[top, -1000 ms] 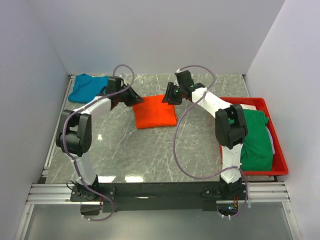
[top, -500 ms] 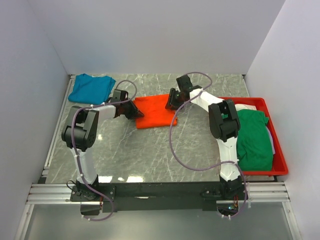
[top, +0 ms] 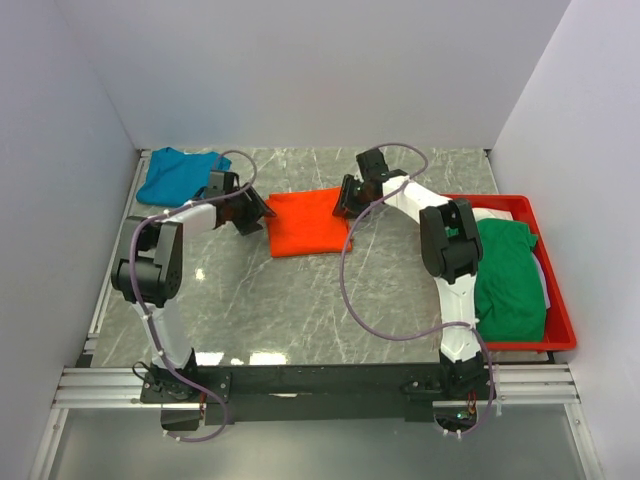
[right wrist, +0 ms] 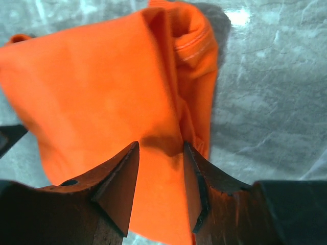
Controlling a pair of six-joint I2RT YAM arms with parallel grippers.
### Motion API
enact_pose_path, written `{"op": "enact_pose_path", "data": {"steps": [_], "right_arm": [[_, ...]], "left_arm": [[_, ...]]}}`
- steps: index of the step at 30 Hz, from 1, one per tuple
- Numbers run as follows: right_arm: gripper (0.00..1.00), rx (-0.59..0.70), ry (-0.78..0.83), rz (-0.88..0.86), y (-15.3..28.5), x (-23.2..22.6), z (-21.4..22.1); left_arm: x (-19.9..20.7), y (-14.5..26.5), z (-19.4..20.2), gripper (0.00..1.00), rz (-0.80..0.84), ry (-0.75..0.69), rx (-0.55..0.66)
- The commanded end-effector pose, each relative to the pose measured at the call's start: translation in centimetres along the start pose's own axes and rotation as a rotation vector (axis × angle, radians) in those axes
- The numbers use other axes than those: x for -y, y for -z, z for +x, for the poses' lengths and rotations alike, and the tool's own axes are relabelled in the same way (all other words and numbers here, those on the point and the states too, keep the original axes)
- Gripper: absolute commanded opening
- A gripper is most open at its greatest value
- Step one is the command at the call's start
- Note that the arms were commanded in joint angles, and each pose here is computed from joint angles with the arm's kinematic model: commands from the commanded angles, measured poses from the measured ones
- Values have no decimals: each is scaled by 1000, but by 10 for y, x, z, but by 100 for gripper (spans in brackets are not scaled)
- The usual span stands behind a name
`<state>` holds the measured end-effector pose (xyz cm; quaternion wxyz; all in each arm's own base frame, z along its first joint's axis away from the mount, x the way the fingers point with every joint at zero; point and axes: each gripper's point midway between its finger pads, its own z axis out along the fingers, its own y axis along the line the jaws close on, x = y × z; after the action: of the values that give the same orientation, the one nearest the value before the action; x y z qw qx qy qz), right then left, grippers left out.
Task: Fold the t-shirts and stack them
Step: Fold the tshirt, then neatly place the folded tshirt to the corner
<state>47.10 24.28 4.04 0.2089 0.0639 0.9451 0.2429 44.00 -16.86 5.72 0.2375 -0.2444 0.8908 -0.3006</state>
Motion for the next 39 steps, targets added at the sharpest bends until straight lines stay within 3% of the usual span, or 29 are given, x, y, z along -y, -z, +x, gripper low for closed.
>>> {"op": "enact_pose_path", "data": {"steps": [1, 11, 24, 27, 30, 33, 34, 35, 39], "right_arm": [[47, 113, 41, -89, 46, -39, -33], [48, 206, 52, -137, 99, -58, -40], [48, 310, 61, -200, 165, -62, -15], [48, 325, 67, -205, 176, -60, -6], [48, 332, 64, -220, 184, -57, 6], [48, 333, 60, -228, 191, -54, 23], [48, 330, 62, -225, 193, -52, 35], [48, 332, 66, -220, 195, -51, 41], [48, 334, 104, -231, 205, -54, 75]], "left_arm": [[3, 13, -19, 65, -8, -32, 38], [-4, -12, -24, 70, -50, -77, -21], [-41, -51, -5, 62, -251, -150, -52], [-48, -56, -2, 54, -311, -169, -38], [-51, -58, -5, 40, -366, -204, -8], [-52, -55, -20, 17, -472, -280, 53], [-49, -49, -32, 5, -530, -324, 93], [-52, -49, -37, 1, -566, -347, 103], [-56, -26, -76, 0, -752, -470, 197]]}}
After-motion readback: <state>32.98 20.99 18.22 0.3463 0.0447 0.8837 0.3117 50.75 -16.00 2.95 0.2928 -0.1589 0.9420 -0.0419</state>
